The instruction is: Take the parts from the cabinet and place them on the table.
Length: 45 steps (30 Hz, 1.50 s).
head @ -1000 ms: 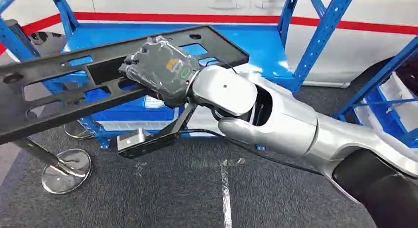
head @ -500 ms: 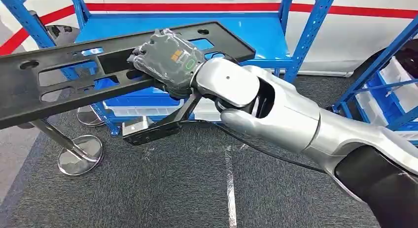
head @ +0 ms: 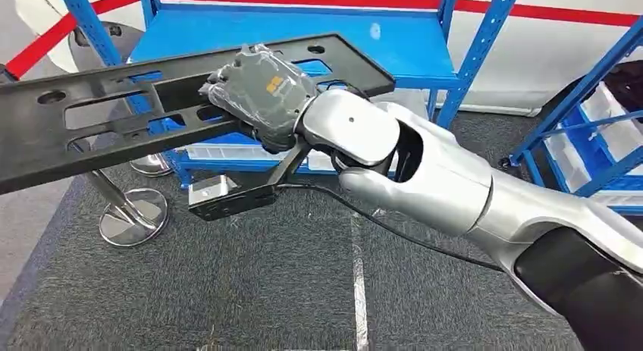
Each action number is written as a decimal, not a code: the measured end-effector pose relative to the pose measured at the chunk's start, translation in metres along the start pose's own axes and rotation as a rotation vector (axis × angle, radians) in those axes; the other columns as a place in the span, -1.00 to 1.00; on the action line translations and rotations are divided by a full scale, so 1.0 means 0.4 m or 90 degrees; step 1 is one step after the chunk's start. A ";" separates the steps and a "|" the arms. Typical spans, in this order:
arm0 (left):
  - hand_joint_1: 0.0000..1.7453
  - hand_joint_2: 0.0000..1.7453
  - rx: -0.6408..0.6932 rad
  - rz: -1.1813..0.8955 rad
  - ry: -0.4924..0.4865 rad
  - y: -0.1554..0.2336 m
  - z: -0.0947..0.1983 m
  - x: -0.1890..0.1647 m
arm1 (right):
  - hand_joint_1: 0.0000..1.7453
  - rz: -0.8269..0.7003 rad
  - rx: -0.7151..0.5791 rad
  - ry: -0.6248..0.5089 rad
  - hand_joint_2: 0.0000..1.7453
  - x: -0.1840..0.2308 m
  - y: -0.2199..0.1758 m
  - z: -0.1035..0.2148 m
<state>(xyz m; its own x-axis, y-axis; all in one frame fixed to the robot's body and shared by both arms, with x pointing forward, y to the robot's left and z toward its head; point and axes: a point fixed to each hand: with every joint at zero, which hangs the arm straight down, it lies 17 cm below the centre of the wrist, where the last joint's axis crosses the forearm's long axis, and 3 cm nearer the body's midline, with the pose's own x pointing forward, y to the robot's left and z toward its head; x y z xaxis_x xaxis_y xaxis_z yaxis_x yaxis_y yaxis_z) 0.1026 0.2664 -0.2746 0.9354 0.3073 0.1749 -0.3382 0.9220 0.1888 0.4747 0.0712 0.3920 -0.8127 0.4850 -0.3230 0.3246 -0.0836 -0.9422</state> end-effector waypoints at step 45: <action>-1.00 1.00 0.003 -0.017 -0.008 0.006 -0.001 -0.007 | 1.00 0.016 0.013 0.030 1.00 -0.044 0.019 0.006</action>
<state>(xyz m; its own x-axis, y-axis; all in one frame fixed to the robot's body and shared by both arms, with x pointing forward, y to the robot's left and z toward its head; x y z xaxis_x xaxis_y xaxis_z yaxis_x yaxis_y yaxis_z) 0.0994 0.2677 -0.2751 0.9428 0.2790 0.1825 -0.3132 0.9287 0.1984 0.4903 0.0600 0.3902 -0.7808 0.5223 -0.3429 0.3344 -0.1143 -0.9355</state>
